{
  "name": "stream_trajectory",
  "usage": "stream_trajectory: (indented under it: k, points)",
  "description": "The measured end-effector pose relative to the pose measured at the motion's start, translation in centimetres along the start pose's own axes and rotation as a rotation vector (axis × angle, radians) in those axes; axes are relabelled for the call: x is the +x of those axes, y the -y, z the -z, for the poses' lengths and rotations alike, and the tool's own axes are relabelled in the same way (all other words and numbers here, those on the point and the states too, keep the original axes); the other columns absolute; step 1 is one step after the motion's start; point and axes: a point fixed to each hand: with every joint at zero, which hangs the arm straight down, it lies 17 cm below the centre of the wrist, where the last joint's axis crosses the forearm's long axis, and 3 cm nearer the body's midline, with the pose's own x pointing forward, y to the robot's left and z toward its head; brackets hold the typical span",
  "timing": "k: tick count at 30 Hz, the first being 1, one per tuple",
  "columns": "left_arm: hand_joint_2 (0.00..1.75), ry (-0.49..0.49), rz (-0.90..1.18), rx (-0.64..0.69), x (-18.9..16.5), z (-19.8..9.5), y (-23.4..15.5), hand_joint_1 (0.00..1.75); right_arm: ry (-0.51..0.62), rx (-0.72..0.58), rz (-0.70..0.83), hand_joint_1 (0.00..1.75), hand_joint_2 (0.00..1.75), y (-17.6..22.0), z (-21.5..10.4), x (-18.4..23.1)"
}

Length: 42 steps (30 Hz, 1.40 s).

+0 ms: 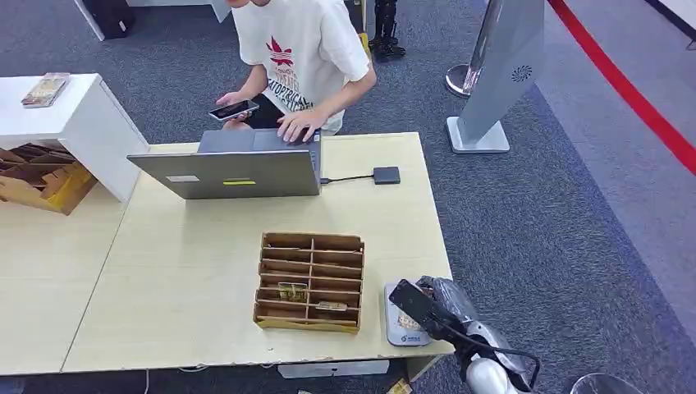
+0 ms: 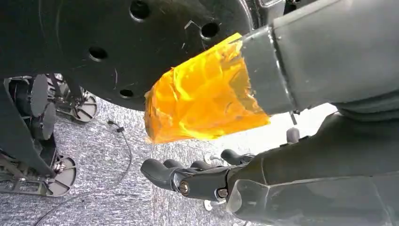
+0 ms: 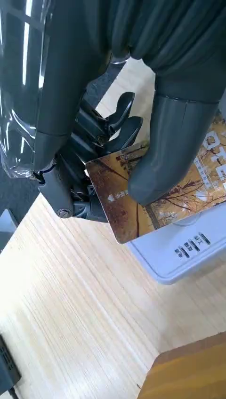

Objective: Pass the card to the sensor for recognition and then transmit it.

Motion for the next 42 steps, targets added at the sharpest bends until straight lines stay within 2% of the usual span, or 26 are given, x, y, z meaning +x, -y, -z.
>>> stream_trajectory:
  k: [42]
  points:
    - [0.0,-0.004,0.023,0.004,-0.1,0.02,-0.27,0.0,-0.008,0.002,-0.004,1.75,1.75,-0.16,0.18,-0.25]
